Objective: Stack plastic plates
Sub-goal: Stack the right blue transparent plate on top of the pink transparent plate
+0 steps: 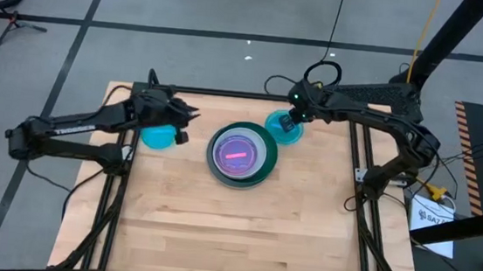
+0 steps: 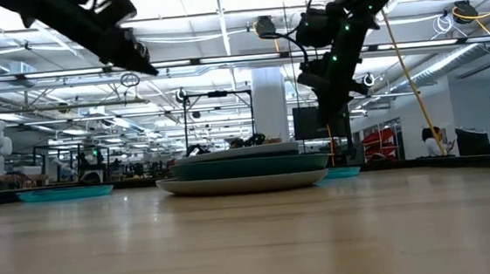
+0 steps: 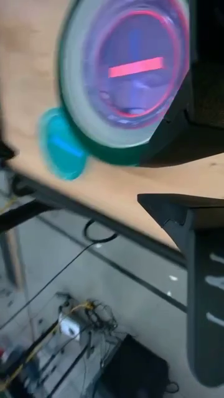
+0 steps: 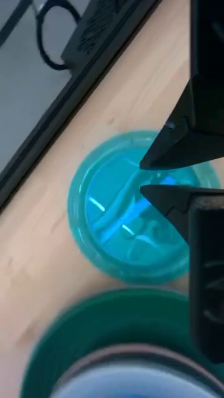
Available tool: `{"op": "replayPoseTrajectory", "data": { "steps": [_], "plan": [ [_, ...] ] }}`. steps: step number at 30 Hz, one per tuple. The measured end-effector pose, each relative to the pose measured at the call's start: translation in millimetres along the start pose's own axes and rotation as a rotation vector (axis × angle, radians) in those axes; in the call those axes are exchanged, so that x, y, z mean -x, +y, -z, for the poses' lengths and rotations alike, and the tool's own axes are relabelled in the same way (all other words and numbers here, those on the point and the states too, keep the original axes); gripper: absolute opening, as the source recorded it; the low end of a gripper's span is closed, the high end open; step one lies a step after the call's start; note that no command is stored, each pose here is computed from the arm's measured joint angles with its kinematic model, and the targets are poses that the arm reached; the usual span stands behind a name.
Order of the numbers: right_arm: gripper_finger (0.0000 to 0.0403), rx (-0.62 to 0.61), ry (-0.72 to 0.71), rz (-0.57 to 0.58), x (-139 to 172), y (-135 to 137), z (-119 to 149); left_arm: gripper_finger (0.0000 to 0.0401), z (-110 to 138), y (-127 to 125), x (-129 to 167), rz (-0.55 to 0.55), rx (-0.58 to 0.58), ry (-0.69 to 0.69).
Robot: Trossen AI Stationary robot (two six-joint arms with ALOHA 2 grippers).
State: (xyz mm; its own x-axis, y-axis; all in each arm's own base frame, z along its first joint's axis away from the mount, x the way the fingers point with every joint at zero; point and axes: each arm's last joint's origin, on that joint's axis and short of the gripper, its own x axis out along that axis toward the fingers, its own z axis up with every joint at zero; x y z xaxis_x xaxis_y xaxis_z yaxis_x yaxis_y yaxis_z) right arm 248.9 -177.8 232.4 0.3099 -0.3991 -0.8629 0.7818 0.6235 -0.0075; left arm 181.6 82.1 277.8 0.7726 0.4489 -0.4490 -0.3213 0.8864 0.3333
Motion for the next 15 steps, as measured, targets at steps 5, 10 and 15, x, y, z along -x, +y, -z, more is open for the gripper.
{"op": "replayPoseTrajectory", "data": {
  "steps": [5,10,15],
  "plan": [
    [0.0051,-0.048,0.051,0.039,-6.1,-16.9,0.9,0.0086,-4.2,4.9,23.6,-0.029,0.080,-0.080],
    [0.0084,-0.091,0.099,0.014,-13.0,-24.3,2.3,0.0086,-4.6,6.3,36.2,-0.037,0.109,-0.113],
    [0.0123,-0.118,0.149,0.036,-28.3,-30.2,4.1,0.0086,-4.1,6.5,40.6,-0.038,0.118,-0.119]
  ]
}}
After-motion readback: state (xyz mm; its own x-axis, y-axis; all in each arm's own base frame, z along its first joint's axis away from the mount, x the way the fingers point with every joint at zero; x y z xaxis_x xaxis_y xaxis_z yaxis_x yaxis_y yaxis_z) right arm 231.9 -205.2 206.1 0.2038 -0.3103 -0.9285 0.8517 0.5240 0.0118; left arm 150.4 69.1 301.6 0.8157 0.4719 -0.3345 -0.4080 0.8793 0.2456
